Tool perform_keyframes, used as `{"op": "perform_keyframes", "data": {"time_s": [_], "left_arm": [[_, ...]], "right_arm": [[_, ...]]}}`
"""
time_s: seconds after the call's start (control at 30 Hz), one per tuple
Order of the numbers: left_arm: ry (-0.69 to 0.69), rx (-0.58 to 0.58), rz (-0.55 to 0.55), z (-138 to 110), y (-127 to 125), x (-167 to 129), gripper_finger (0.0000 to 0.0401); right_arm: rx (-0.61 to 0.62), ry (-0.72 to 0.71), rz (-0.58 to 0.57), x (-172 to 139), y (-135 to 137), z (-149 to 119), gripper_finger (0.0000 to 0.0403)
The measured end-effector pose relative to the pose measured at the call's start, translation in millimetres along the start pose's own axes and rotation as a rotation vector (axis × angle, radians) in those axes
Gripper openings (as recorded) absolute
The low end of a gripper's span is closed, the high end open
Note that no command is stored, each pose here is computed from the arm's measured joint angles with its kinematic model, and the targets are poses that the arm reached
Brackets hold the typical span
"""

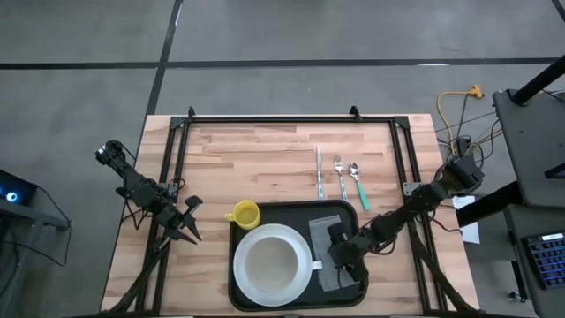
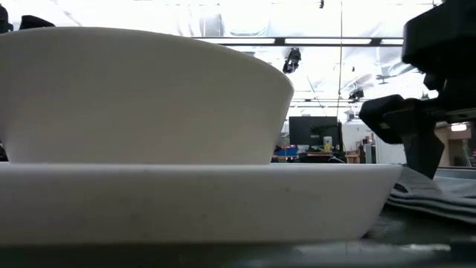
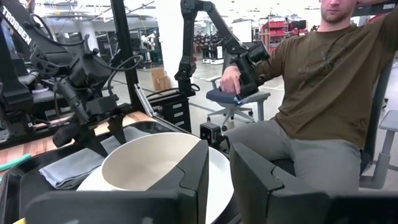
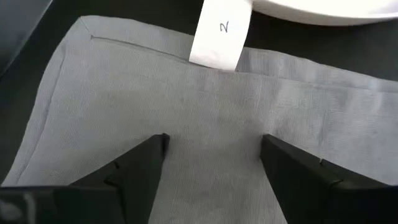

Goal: Set up tray
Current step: Put the gray napkin on the black serving tray to the right of the white plate

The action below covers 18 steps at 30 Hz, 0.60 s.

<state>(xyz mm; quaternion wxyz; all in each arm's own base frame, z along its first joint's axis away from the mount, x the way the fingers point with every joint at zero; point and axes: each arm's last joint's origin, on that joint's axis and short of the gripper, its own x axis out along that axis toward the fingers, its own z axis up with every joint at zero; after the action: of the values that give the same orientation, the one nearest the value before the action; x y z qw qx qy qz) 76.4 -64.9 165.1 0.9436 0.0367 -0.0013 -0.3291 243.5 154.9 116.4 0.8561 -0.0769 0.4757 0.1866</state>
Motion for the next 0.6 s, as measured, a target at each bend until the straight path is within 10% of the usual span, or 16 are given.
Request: {"op": "perform_keyframes", "data": {"time_s": [0.6], "left_arm": [[0.0, 0.0, 0.0, 0.0, 0.0, 0.0, 0.0048]], "right_arm": [[0.357, 0.003, -0.019, 9.6, -2.8, 0.7, 0.0254]]}}
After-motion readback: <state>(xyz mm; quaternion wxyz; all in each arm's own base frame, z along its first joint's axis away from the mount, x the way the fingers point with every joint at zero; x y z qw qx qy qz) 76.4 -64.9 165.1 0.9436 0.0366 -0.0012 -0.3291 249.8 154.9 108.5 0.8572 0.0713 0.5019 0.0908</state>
